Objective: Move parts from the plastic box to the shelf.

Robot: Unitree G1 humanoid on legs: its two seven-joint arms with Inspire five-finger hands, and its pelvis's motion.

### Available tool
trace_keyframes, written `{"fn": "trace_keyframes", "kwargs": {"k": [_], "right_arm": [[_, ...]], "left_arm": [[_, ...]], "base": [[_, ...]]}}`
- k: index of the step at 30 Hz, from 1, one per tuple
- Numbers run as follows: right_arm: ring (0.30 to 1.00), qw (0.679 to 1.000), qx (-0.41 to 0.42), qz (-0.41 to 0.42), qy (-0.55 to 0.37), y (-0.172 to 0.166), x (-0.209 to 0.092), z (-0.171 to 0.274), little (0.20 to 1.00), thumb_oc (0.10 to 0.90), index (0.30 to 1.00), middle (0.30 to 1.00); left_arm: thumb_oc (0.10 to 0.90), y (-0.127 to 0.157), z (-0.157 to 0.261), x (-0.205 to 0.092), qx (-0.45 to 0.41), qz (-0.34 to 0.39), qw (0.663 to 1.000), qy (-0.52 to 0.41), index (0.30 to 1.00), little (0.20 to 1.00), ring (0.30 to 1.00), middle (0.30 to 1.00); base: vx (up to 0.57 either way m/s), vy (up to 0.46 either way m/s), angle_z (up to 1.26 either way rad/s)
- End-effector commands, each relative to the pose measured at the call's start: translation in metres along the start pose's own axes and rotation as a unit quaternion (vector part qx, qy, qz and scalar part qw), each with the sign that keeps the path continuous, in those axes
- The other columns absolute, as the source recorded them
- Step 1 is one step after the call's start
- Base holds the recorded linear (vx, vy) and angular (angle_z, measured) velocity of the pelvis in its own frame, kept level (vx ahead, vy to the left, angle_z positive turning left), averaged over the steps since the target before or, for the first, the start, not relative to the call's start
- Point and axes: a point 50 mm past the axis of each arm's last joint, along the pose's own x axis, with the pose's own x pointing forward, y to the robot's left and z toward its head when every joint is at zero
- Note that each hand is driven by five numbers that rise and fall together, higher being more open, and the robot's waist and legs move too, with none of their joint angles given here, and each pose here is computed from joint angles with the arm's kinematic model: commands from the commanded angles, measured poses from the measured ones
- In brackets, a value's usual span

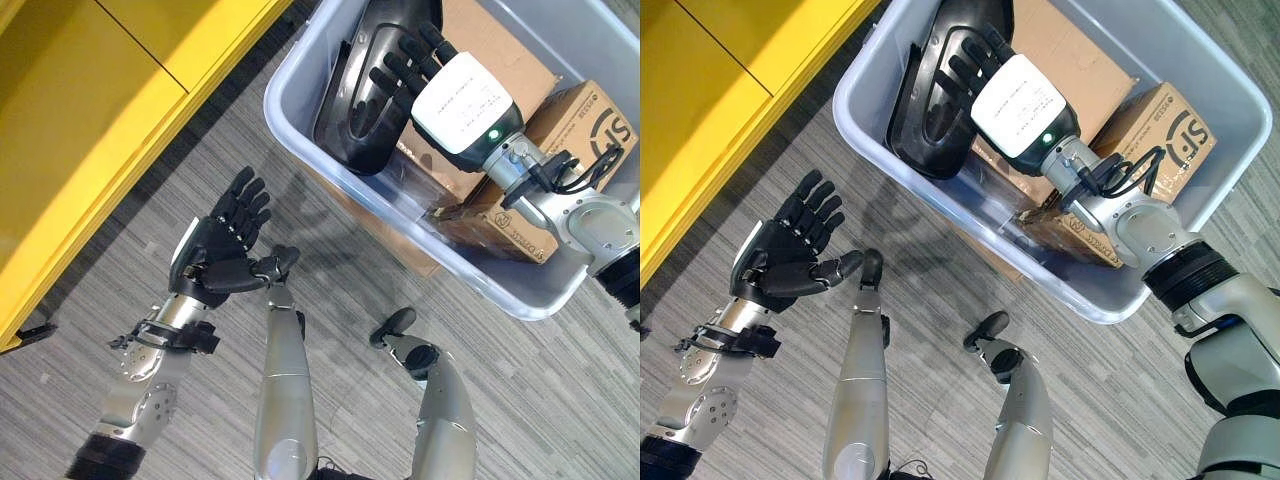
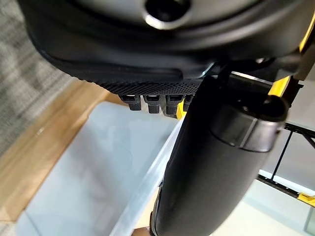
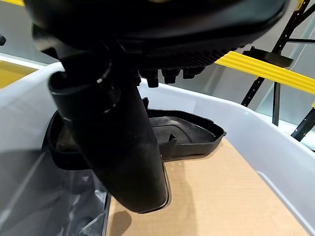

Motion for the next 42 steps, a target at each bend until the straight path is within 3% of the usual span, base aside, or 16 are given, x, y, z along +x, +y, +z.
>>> {"fn": "trace_keyframes", "kwargs": {"k": [1, 23, 24, 25, 33, 42], "right_arm": [[1.0, 0.996, -0.048, -0.047, 0.056, -0.029, 0.013, -0.033, 1.0, 0.9, 1.0, 1.0], [1.0, 0.978, -0.064, 0.085, 0.178, -0.013, 0.014, -0.081, 1.0, 0.9, 1.0, 1.0], [0.594, 0.977, -0.058, 0.089, 0.187, -0.012, 0.014, -0.084, 0.594, 0.61, 0.594, 0.594], [0.311, 0.976, -0.058, 0.084, 0.192, -0.008, 0.012, -0.085, 0.311, 0.408, 0.311, 0.311], [0.3, 0.975, -0.043, 0.041, 0.216, -0.012, 0.011, -0.096, 0.3, 0.4, 0.3, 0.3], [0.3, 0.987, -0.026, -0.045, 0.153, -0.019, 0.019, -0.075, 0.3, 0.4, 0.3, 0.3]], "left_arm": [[0.9, -0.017, 0.021, 0.009, -0.028, -0.048, 0.996, -0.076, 1.0, 1.0, 1.0, 1.0], [0.9, -0.004, 0.03, 0.009, -0.018, -0.029, 0.994, -0.108, 1.0, 1.0, 1.0, 1.0], [0.9, -0.003, 0.031, 0.009, -0.015, -0.028, 0.993, -0.111, 1.0, 1.0, 1.0, 1.0], [0.9, -0.002, 0.03, 0.007, -0.014, -0.026, 0.993, -0.116, 1.0, 1.0, 1.0, 1.0], [0.9, -0.003, 0.033, 0.007, -0.033, -0.029, 0.99, -0.131, 1.0, 1.0, 1.0, 1.0], [0.9, -0.004, 0.032, -0.002, -0.037, -0.044, 0.988, -0.142, 1.0, 1.0, 1.0, 1.0]], "base": [[0.02, 0.008, 0.14], [0.02, 0.018, -0.05], [0.02, 0.049, 0.17], [0.02, 0.054, 0.32], [0.01, 0.034, -0.16], [-0.04, -0.009, 0.06]]}}
